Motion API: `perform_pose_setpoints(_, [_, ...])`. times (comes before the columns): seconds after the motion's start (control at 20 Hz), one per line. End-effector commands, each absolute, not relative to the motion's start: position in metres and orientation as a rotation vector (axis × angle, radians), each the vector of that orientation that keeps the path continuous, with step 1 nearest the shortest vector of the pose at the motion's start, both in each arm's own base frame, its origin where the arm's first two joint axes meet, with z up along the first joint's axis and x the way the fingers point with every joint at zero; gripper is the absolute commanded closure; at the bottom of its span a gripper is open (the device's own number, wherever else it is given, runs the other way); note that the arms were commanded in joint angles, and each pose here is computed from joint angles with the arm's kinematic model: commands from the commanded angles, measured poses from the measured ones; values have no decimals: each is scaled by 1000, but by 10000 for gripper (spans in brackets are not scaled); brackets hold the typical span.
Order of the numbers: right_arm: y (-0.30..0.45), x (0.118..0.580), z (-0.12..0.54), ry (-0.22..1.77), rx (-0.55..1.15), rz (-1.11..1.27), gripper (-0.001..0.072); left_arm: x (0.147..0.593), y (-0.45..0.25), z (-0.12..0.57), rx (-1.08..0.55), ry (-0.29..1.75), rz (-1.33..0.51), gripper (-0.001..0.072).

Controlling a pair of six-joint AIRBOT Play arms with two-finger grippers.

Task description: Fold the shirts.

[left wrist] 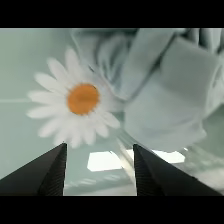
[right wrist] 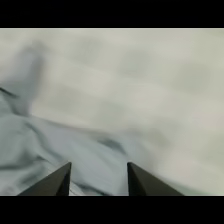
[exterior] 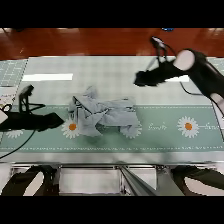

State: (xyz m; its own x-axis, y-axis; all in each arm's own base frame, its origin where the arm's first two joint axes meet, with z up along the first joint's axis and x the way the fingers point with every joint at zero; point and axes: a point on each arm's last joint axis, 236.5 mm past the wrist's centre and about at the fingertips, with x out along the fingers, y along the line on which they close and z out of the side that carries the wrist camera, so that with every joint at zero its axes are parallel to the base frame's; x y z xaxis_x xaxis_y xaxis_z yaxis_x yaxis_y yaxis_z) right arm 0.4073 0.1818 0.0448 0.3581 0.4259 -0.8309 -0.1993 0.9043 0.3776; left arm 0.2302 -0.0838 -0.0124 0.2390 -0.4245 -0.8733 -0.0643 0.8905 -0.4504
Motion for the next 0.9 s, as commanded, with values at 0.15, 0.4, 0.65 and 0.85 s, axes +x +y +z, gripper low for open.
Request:
perform_pose_setpoints(0.15, [71, 289, -33, 1162, 551, 116, 316, 226, -138, -67, -815, 1329, -353, 199])
perform_pose_setpoints(0.4, [91, 244, -54, 1239, 615, 189, 316, 239, -159, -92, -737, 1344, -357, 199])
perform_pose_setpoints(0.65, [107, 238, -49, 1263, 676, 246, 316, 247, -195, -96, -636, 1406, -496, 689])
perform_pose_setpoints(0.85, [124, 240, -44, 1264, 727, 324, 316, 264, -195, -70, -606, 1365, -577, 689])
